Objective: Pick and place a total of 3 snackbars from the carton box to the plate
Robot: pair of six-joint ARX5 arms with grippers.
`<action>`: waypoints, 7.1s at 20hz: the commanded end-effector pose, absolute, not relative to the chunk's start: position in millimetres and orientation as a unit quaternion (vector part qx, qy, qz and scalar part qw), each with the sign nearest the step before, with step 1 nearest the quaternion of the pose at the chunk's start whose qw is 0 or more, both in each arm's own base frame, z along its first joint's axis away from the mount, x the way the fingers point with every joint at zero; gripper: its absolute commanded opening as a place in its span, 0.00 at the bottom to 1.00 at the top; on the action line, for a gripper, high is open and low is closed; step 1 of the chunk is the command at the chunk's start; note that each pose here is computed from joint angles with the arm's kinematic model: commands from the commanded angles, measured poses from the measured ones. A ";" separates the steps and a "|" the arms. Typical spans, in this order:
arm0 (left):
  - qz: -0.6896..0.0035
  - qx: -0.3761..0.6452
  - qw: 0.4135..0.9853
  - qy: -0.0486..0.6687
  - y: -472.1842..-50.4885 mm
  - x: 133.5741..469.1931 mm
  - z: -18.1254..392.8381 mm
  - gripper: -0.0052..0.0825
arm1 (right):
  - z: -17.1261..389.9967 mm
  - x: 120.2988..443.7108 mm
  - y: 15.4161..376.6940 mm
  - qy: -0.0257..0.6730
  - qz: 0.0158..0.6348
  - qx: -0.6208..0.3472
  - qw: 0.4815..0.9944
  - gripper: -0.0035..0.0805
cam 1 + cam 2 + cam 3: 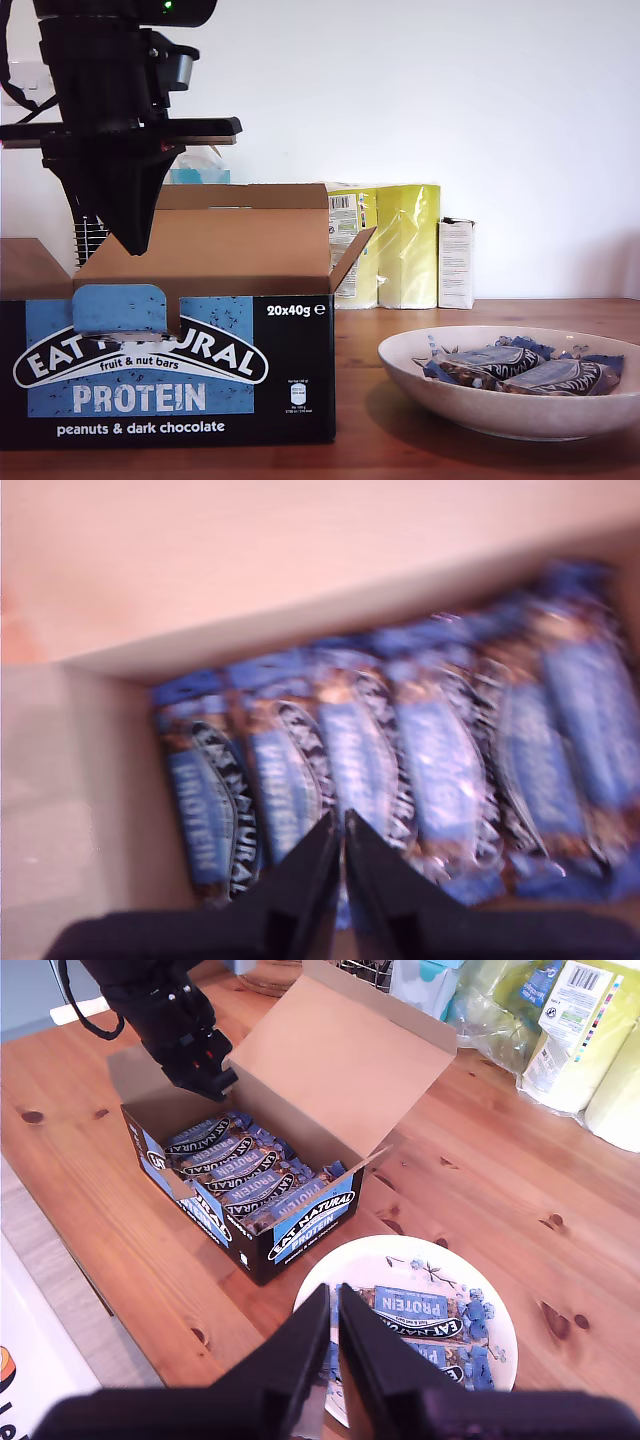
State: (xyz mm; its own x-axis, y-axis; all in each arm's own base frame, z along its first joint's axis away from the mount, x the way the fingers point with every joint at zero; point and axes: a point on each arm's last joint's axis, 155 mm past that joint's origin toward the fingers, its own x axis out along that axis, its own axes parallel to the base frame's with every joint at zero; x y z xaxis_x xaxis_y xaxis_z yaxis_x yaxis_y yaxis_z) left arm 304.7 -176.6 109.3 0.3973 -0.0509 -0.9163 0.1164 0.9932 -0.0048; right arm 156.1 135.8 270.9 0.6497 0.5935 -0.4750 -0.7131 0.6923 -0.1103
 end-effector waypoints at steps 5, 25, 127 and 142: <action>-0.018 0.007 0.815 0.579 -169.9 312.0 76.2 0.30 | 271.4 156.8 136.7 0.206 0.365 -0.141 0.897 0.03; 0.008 0.037 0.788 0.614 -151.9 329.1 22.0 0.45 | 270.8 156.6 136.5 0.205 0.365 -0.145 0.896 0.03; -0.730 0.514 0.447 -0.048 -472.0 238.3 78.8 0.33 | 313.6 105.2 97.4 0.136 0.362 -0.137 0.912 0.03; -0.731 0.505 0.459 -0.033 -464.0 254.1 69.4 0.51 | 310.4 104.2 96.7 0.140 0.363 -0.144 0.910 0.03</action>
State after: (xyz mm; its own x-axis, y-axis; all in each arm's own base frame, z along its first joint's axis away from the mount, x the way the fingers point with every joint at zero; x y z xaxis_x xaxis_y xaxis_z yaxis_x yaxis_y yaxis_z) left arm 260.2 -465.9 91.0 -0.0384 -0.7258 -0.6869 0.6204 -0.5562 0.5530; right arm 104.3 97.3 310.2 0.6933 0.6209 -0.3659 -0.7037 0.6928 -0.1578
